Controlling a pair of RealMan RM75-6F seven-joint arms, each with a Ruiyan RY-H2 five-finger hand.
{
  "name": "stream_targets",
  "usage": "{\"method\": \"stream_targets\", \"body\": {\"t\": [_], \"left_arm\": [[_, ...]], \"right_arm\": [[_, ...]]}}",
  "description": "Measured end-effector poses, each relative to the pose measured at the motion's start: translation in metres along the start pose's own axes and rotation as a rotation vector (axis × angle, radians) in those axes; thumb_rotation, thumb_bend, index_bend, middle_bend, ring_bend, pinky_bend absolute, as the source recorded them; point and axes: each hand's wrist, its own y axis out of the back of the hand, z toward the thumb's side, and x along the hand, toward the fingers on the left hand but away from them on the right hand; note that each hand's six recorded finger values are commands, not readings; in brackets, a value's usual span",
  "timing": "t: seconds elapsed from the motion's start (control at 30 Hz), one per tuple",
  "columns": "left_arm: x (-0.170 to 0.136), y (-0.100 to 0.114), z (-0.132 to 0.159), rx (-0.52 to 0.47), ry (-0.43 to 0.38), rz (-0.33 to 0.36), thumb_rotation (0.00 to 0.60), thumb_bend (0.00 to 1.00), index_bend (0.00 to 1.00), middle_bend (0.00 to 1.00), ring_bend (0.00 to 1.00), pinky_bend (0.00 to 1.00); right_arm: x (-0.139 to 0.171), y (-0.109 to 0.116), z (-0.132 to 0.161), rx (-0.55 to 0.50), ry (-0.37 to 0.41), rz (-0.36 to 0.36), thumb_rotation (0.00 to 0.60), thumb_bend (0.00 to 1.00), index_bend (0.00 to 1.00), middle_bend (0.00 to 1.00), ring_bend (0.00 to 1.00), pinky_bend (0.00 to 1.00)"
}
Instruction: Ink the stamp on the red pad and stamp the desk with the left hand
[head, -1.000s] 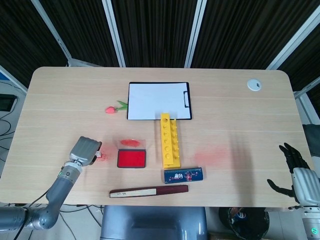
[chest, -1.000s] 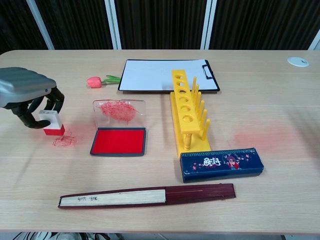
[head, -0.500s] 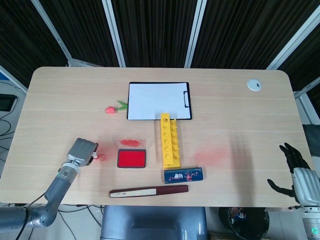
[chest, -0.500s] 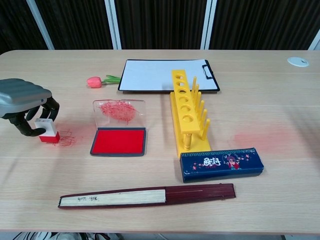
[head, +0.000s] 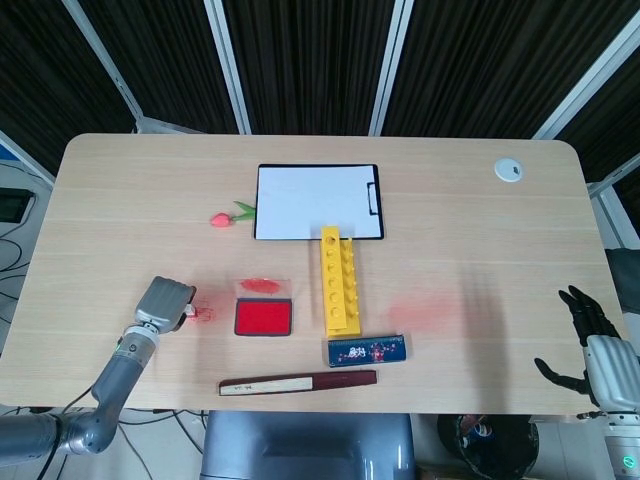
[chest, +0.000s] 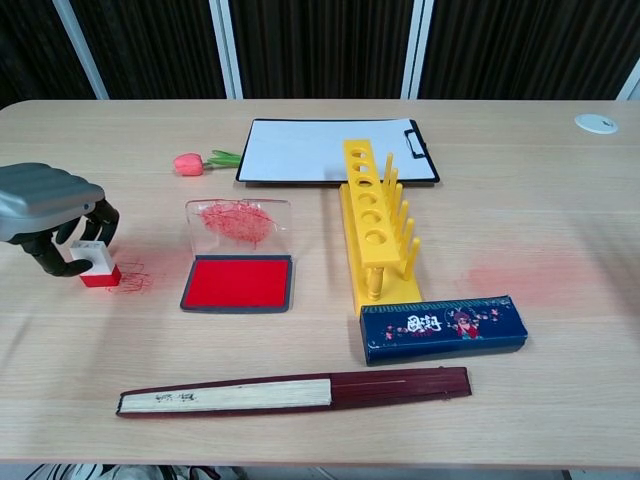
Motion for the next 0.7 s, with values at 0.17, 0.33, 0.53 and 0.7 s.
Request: {"method": "stream_targets", "body": {"t": [0.17,0.33,0.53,0.7], "left_arm": [[0.0004,-0.0013,-0.0016,0.005,0.007,0.002,0.6,0.45,0.56,0.52,0.47,0.59],[0.0003,-0.0031,-0.002,0.011,0.01,-0.001,0.6,0.43,0.53,0.5,0.45,0.58],[-0.0001,-0.0035,-0.0018,0.015,0.011,0.0,0.6,0.43,0.49,0.47,0.43,0.57],[0.0,-0.0028,-0.0023,0.017,0.014,-0.001,0.6,0.42,0.47,0.46,0.42,0.56]], "right_arm": [[0.0001,-0.0003,-0.0001,0.001,-0.001,0.002,0.6,0.27,0.07,0.0,0.0,0.19],[0.0002,-0.0002,0.0002,0.001,0.0,0.001,0.6,0.27,0.07,0.0,0.0,0.19],[0.0004,-0.0006,0.0005,0.001,0.0,0.003,0.6,0.27,0.07,0.0,0.0,0.19],[0.0007,-0.0006,0.0007,0.002,0.001,0.002,0.6,0.27,0.07,0.0,0.0,0.19]]}}
